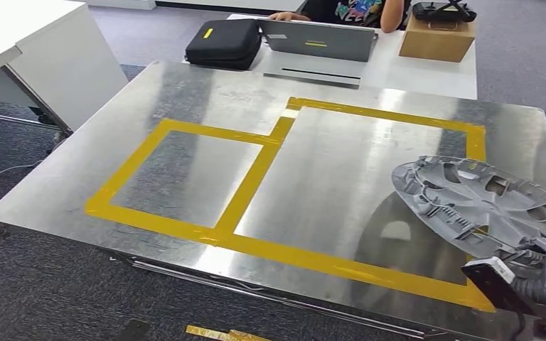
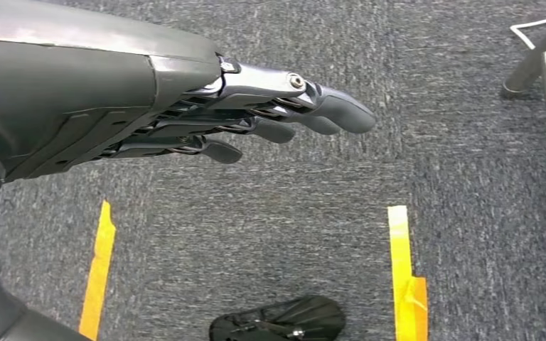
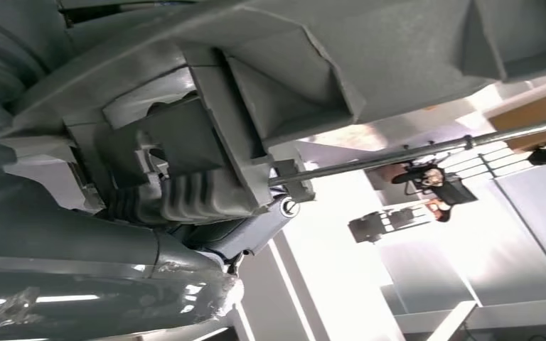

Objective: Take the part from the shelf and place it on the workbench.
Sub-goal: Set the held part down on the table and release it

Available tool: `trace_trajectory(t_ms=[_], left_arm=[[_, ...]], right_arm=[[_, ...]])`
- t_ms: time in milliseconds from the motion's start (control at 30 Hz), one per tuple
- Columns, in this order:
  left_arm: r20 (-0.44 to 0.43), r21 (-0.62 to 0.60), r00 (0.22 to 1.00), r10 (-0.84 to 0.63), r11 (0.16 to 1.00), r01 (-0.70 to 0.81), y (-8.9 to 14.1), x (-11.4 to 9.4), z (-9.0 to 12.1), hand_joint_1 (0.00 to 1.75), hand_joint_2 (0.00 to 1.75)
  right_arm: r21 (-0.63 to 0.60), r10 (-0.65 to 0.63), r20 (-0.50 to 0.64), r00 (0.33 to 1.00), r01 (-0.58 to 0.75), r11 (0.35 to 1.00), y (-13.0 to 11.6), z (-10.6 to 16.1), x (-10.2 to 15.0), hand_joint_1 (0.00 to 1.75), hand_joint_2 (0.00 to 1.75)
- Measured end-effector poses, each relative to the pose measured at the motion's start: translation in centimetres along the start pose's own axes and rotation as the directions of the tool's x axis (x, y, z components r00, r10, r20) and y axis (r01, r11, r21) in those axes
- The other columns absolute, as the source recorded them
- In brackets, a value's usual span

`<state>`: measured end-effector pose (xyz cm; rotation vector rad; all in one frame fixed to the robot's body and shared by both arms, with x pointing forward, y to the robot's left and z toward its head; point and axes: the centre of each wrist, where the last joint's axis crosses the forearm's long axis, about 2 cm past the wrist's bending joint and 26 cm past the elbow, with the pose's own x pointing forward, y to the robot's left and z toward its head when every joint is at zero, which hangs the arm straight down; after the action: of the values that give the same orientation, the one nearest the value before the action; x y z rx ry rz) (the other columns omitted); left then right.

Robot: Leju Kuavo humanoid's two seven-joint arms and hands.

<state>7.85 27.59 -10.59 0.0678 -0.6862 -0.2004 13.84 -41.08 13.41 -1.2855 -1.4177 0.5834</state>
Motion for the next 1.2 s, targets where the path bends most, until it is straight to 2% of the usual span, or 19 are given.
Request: trace_trajectory(t_ms=[300, 567, 700, 900, 1200], left_arm=[[-0.003, -0.004, 1.0, -0.006, 1.0, 0.006, 0.1, 0.2, -0.1, 0.0, 1.75], [-0.005, -0.025, 0.999, -0.033, 0.999, 0.033, 0.1, 0.8, -0.4, 0.0, 1.75], [-0.004, -0.039, 0.999, -0.052, 0.998, 0.052, 0.1, 1.3, -0.7, 0.0, 1.75], [0.0, -0.052, 0.998, -0.067, 0.996, 0.067, -0.1, 2.1, -1.1, 0.0, 1.75], [-0.023, -0.054, 0.997, -0.072, 0.996, 0.071, -0.2, 2.2, -1.1, 0.0, 1.75]], right_arm=[[0.048, 0.075, -0.038, 0.996, -0.073, 0.996, 0.3, -1.6, -2.2, 1.75, 1.75], [0.133, 0.224, -0.013, 0.974, -0.221, 0.966, 1.4, -5.4, -3.6, 1.75, 1.75], [0.185, 0.298, 0.073, 0.952, -0.306, 0.934, 3.2, -7.4, -2.7, 1.75, 1.75], [0.226, 0.326, 0.188, 0.926, -0.364, 0.903, 6.5, -10.3, 0.8, 1.75, 1.75], [0.248, 0.328, 0.283, 0.901, -0.399, 0.883, 7.9, -11.4, 2.2, 1.75, 1.75]])
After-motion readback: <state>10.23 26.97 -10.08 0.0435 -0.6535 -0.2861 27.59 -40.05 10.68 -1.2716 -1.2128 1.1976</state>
